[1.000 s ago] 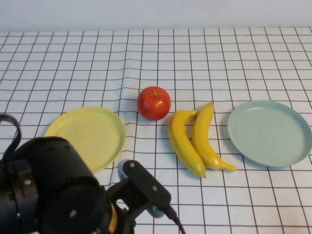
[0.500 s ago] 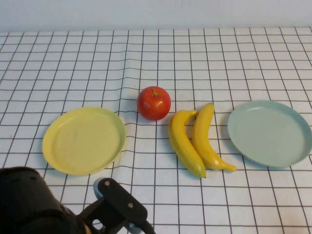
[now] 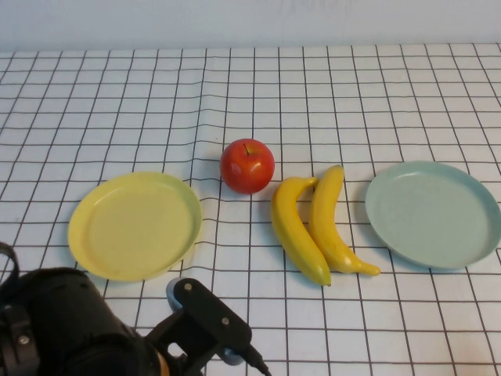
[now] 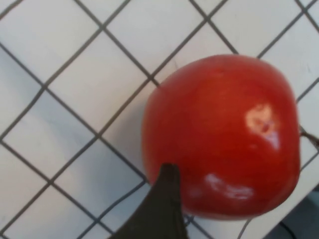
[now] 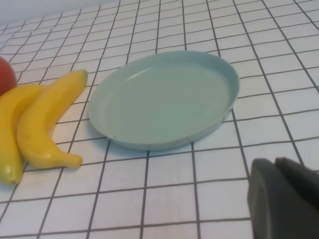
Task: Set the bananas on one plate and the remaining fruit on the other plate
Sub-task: Put one type of fruit in the left plate
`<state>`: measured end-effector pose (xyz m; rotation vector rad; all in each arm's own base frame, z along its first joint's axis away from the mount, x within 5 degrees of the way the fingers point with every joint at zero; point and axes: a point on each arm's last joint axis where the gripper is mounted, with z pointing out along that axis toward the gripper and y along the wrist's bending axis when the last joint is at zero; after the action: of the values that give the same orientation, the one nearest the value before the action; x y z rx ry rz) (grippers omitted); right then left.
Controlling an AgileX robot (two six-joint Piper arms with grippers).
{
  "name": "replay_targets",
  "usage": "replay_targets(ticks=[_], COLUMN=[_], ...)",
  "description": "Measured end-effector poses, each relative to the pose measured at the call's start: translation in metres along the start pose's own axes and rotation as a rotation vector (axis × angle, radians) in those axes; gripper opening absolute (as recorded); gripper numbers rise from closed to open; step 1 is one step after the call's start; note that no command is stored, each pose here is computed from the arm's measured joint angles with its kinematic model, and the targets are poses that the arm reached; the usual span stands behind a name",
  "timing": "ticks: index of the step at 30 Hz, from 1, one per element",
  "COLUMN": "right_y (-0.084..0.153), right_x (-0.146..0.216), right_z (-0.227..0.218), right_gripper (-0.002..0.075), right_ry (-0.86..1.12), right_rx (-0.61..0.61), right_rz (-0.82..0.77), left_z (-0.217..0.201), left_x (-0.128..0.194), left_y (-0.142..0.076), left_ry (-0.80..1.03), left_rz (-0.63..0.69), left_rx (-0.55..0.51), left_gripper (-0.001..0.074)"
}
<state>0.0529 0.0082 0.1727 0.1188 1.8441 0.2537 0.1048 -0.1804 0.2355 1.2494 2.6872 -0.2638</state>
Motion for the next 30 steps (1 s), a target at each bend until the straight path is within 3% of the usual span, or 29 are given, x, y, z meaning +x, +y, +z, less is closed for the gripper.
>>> replay_targets(ticks=[30], right_y=[0.0], right_x=[0.0], right_z=[0.0], right_gripper=[-0.0015], right_ry=[0.0], right_rx=[0.0], right_rz=[0.0], left_z=[0.023], left_x=[-0.023], left_y=[0.002], left_ry=[-0.105], left_rz=[0.003], left_rx=[-0.031], left_gripper=[0.0669])
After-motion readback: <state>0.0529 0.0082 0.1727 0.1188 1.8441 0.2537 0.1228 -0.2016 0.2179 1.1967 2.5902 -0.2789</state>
